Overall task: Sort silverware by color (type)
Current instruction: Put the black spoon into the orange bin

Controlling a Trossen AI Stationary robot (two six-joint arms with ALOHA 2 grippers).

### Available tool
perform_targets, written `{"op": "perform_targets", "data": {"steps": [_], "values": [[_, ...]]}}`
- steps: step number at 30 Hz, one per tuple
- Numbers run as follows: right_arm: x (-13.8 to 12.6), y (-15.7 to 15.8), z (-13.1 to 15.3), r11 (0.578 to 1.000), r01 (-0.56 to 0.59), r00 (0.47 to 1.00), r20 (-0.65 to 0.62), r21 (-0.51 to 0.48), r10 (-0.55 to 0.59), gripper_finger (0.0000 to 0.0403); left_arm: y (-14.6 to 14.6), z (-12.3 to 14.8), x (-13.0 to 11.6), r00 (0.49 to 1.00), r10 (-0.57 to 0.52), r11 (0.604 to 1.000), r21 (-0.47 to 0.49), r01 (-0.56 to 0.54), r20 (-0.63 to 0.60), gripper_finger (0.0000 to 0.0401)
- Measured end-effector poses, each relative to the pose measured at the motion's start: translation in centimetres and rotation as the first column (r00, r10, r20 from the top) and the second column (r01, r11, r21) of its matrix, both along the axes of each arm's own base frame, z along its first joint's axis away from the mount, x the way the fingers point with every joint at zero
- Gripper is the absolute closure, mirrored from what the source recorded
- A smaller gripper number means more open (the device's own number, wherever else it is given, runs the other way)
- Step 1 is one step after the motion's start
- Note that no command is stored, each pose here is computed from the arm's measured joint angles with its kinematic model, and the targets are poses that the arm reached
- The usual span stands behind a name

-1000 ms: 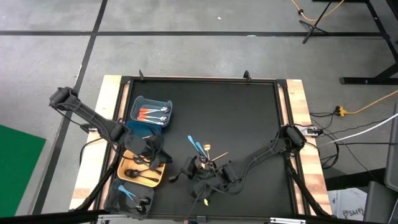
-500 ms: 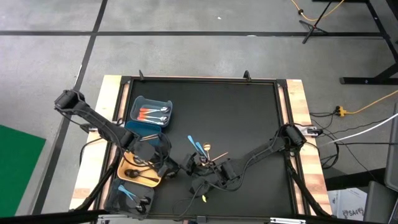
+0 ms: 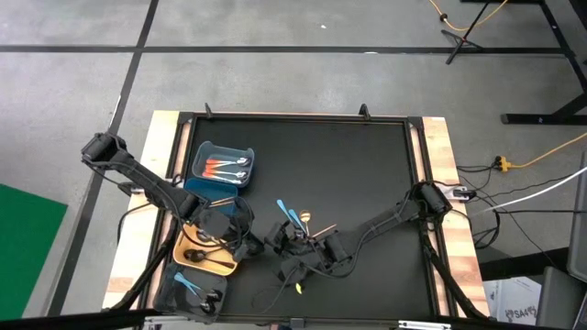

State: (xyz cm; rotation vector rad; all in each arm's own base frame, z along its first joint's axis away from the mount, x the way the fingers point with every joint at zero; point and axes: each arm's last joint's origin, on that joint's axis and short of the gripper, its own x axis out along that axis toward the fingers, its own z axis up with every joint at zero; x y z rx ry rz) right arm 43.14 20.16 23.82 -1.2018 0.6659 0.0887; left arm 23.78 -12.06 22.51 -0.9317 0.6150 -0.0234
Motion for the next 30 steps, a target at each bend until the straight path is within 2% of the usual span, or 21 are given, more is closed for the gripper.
{"op": "perform_targets", "data": {"steps": [10,21,30], "values": [[-0.04,0.11,0.01,1.000,-0.003,1.000,0.000,0.001,0.003,0.0401,0.03,-0.06,-0.02,1.000,0.004,1.000,0.006,-0.004,-0.005,0.0315],[-0.08,0.17,0.04,1.000,-0.005,1.000,0.002,0.001,0.005,0.0401,0.05,-0.14,-0.06,1.000,0.005,1.000,0.009,-0.005,-0.012,0.0393],[-0.07,0.15,0.04,1.000,-0.005,1.000,0.001,0.001,0.005,0.0398,0.06,-0.15,-0.06,1.000,0.005,1.000,0.009,-0.005,-0.012,0.0397]]}}
